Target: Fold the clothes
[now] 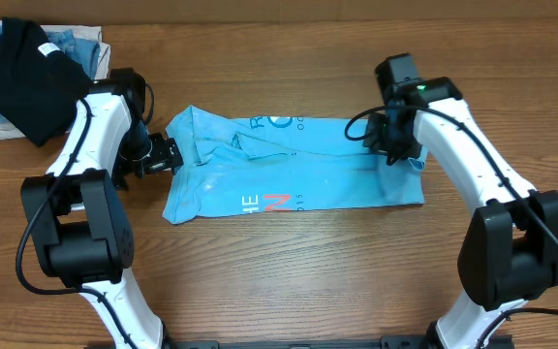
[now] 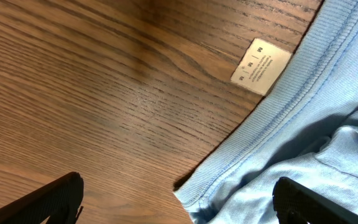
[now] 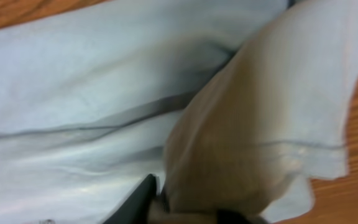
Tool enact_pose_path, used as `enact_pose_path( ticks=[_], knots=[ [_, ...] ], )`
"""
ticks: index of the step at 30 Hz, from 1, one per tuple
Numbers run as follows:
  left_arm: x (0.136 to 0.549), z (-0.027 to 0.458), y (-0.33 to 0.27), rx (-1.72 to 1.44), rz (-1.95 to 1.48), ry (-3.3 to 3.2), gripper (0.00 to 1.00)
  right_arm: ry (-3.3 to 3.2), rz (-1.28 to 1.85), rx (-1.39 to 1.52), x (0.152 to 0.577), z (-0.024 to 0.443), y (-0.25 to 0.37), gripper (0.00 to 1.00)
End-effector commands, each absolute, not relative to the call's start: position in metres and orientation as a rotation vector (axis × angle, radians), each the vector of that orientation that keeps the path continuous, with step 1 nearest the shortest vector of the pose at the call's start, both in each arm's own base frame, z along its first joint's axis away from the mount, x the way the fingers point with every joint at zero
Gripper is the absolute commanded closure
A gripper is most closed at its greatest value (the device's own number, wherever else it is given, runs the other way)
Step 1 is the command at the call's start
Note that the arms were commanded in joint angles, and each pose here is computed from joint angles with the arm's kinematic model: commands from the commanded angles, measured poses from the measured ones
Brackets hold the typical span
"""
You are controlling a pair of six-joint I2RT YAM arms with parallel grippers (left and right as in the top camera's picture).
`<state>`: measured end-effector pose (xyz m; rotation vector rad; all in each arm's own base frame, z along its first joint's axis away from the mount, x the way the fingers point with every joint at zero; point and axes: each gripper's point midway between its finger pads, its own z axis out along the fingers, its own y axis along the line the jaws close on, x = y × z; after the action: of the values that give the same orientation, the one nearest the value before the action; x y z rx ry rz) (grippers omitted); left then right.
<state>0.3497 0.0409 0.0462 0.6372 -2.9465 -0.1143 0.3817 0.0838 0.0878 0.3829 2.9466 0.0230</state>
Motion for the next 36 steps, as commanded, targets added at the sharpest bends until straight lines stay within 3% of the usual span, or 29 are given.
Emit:
enact_pose_path(
  ticks=[1, 8, 9, 10, 18, 29, 36],
  knots=[
    [0.349, 0.05, 0.038, 0.674, -0.088, -2.945, 0.0, 2.941, 0.034, 0.336, 0.378, 0.092, 0.096, 0.39],
    [0.35, 0.049, 0.036, 0.675, -0.064, -2.944, 0.0, 2.931, 0.03, 0.358, 0.383, 0.112, 0.093, 0.23],
    [0.35, 0.049, 0.036, 0.676, -0.064, -2.944, 0.0, 2.925, 0.021, 0.372, 0.384, 0.118, 0.088, 0.15],
    [0.35, 0.049, 0.036, 0.676, -0.064, -2.944, 0.0, 2.918, 0.014, 0.391, 0.386, 0.127, 0.083, 0.0],
    [0.349, 0.049, 0.036, 0.674, -0.064, -2.942, 0.0, 2.85, 0.034, 0.614, 0.402, 0.152, 0.016, 0.0],
    [0.35, 0.049, 0.036, 0.676, -0.063, -2.944, 0.0, 2.9, 0.428, 0.609, 0.394, 0.101, -0.004, 0.19],
    [0.35, 0.049, 0.036, 0.676, -0.063, -2.944, 0.0, 2.901, 0.525, 0.572, 0.388, 0.066, 0.013, 0.19]
  ],
)
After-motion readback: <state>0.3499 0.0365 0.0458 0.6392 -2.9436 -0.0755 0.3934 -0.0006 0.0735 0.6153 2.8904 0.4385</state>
